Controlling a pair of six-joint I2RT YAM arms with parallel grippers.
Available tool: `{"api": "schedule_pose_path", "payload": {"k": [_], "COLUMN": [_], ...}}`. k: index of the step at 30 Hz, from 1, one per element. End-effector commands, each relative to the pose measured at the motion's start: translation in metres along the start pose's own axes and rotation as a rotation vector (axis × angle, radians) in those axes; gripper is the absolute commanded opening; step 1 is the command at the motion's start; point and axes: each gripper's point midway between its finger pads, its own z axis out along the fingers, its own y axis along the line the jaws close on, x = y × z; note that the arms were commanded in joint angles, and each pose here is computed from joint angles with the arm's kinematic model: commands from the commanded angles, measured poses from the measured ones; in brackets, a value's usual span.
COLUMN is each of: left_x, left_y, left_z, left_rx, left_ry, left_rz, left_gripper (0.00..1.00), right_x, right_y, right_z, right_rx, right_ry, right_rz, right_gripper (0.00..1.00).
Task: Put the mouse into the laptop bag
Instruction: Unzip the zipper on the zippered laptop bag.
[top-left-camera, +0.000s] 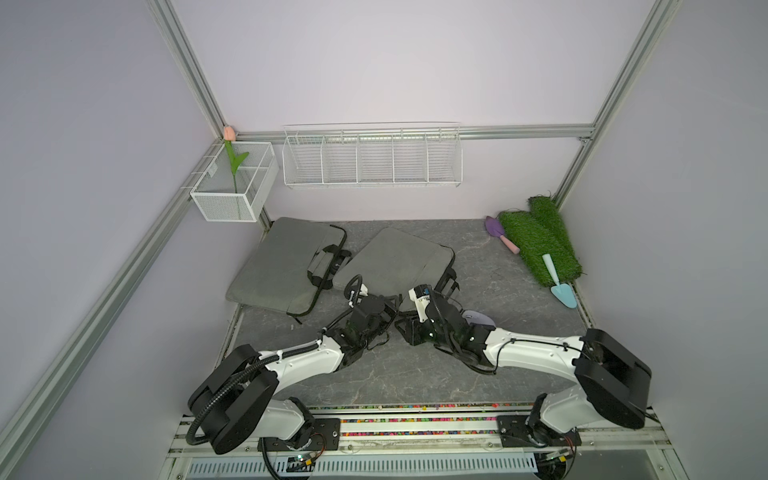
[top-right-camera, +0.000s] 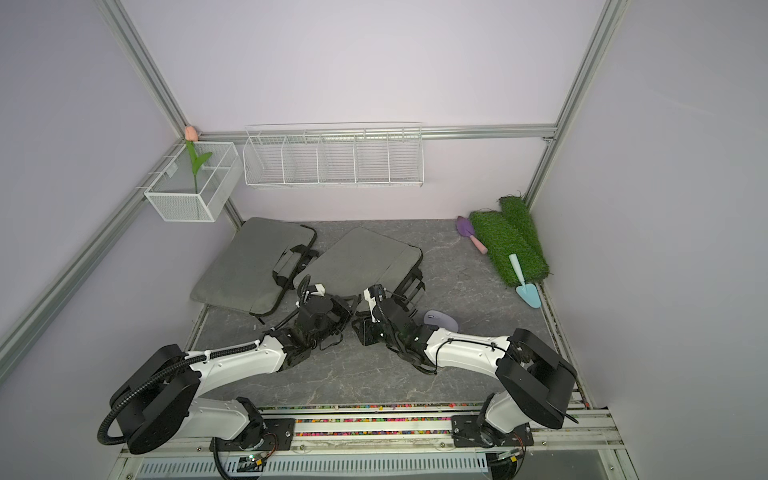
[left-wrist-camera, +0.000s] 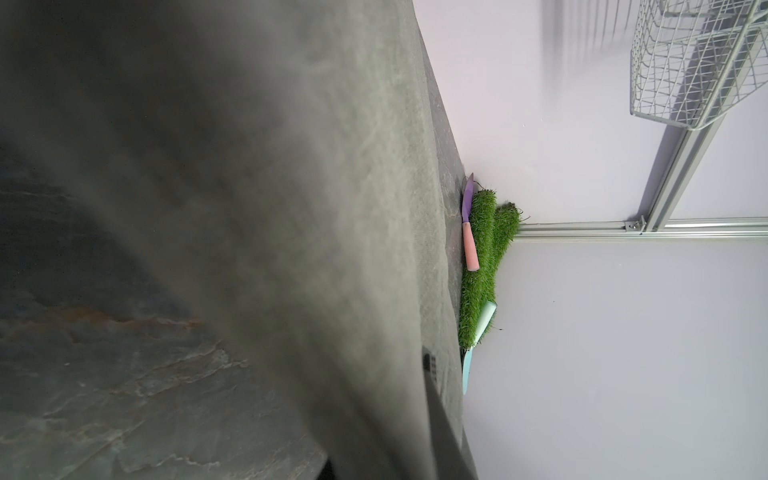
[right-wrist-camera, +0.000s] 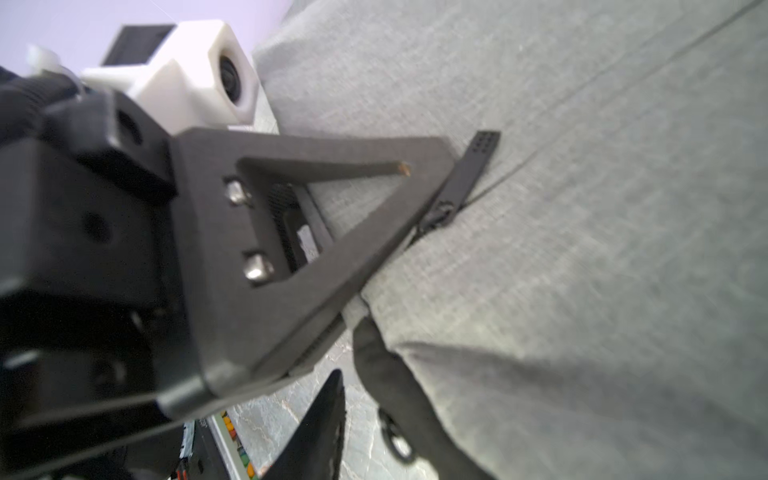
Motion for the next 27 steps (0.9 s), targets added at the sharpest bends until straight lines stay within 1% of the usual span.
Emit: {"api": "schedule_pose_path", "payload": {"k": [1,8,11,13,14,19,24,27], "left_x": [0.006,-0.005,-0.004,-0.002,-0.001,0.0,-0.009,-0.012], "left_y": [-0.042,-0.046,-0.045,-0.043,-0.043,-0.04,-0.037,-0.036], "left_z": [-0.005,-0.017,-0.016,-0.014,-0.013,-0.01,-0.017,-0.019], "left_rx": [0.129,0.115,0.115,0.114,0.114,0.114,0.096,0.092], "left_ry": [0.037,-0.002,0.001,0.008,0.011,0.01,-0.031,-0.051], "left_rz": [-0.019,0.003,0.0,-0.004,-0.005,-0.009,0.001,0.013], "left_gripper": [0.0,0.0,0.0,0.0,0.0,0.0,0.0,0.0], "right_x": [-0.03,-0.03,-0.031,-0.033,-0.034,-0.037,-0.034,-0.03], "right_y": [0.017,0.004,0.004,0.004,0.005,0.004,0.001,0.0], "right_z": [0.0,0.006,0.007,0.007,0.006,0.002,-0.001,-0.002], "right_rx": [-0.039,0.035,0.03,0.031,0.033,0.048,0.069,0.067], "right_ry": [-0.123,-0.126,-0.139,-0.144,-0.146,-0.152,-0.143,-0.125], "right_rz": [-0.029,-0.006,0.004,0.004,0.004,0.003,0.006,0.016], "right_gripper": [0.36,0.37,0.41,0.41,0.4,0.26,0.13,0.07]}}
